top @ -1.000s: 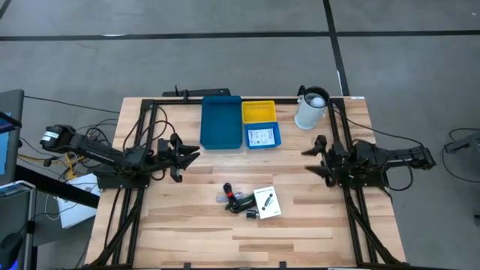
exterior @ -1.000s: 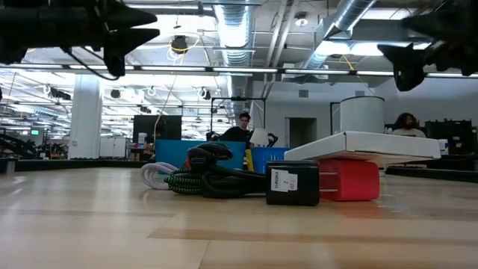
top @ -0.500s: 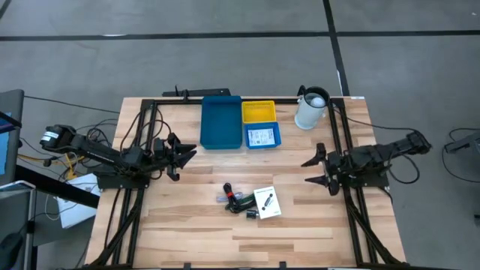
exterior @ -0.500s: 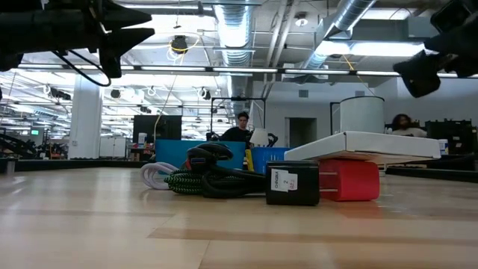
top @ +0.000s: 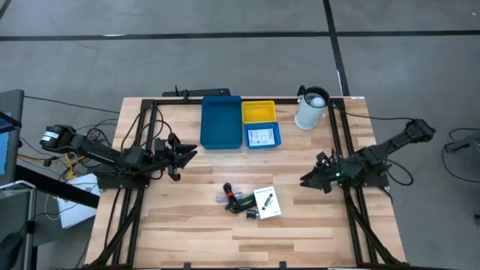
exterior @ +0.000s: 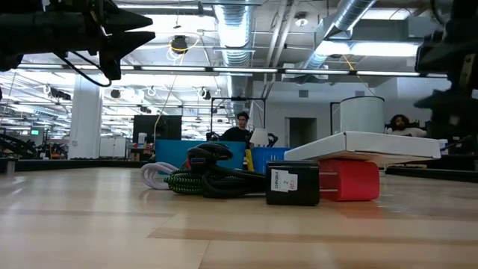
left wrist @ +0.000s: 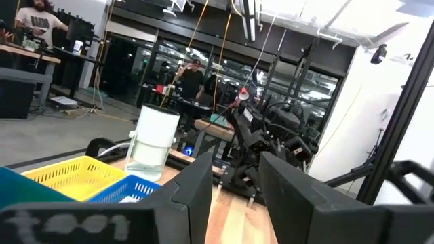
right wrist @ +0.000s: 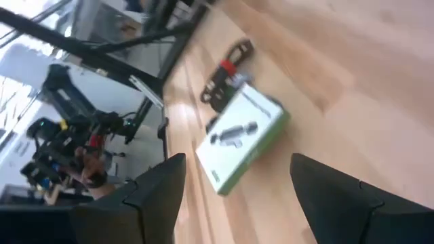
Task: Pick and place items into bin
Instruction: Put the white card reader box into the blue bin
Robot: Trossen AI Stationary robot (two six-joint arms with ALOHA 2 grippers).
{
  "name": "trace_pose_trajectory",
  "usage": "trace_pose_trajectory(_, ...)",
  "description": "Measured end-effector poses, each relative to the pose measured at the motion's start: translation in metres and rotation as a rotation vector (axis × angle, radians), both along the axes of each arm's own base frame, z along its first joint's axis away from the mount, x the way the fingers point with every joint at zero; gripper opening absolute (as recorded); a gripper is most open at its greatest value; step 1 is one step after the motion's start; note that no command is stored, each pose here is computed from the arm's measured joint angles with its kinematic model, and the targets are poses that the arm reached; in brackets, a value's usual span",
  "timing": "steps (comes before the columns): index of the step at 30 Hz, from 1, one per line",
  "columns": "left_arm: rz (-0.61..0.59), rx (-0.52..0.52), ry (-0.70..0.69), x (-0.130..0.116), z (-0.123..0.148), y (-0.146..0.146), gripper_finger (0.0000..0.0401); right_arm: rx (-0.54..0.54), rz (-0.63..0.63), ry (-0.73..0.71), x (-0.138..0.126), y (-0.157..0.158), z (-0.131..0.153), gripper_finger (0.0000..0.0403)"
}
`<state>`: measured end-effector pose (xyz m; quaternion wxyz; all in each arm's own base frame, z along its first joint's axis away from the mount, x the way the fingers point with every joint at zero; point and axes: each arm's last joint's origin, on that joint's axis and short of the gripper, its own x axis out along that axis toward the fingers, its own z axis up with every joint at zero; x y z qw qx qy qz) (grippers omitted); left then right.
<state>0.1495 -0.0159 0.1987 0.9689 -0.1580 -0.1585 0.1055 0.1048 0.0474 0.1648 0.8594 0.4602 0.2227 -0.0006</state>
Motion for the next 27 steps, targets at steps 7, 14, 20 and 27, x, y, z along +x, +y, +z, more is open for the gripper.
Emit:
trace_pose_trajectory(7, 0.002, 0.004, 0.024, 0.001, -0.002, 0.000, 0.0112, 0.118, -0.021, 0.141, 0.007, 0.013, -0.012, 0.0260)
trace_pose_trajectory(14, 0.002, 0.004, 0.024, 0.001, -0.002, 0.000, 0.0112, 0.192, -0.017, 0.136, 0.021, 0.027, -0.016, 0.0260)
trace_pose_trajectory(20, 0.001, 0.005, 0.030, 0.001, -0.003, 0.000, 0.0112, 0.234, -0.016, 0.200, 0.030, 0.033, -0.026, 0.0260)
trace_pose_trajectory(27, -0.006, 0.010, 0.046, 0.001, -0.004, 0.000, 0.0112, 0.283, -0.010, 0.220, 0.039, 0.040, -0.034, 0.0260)
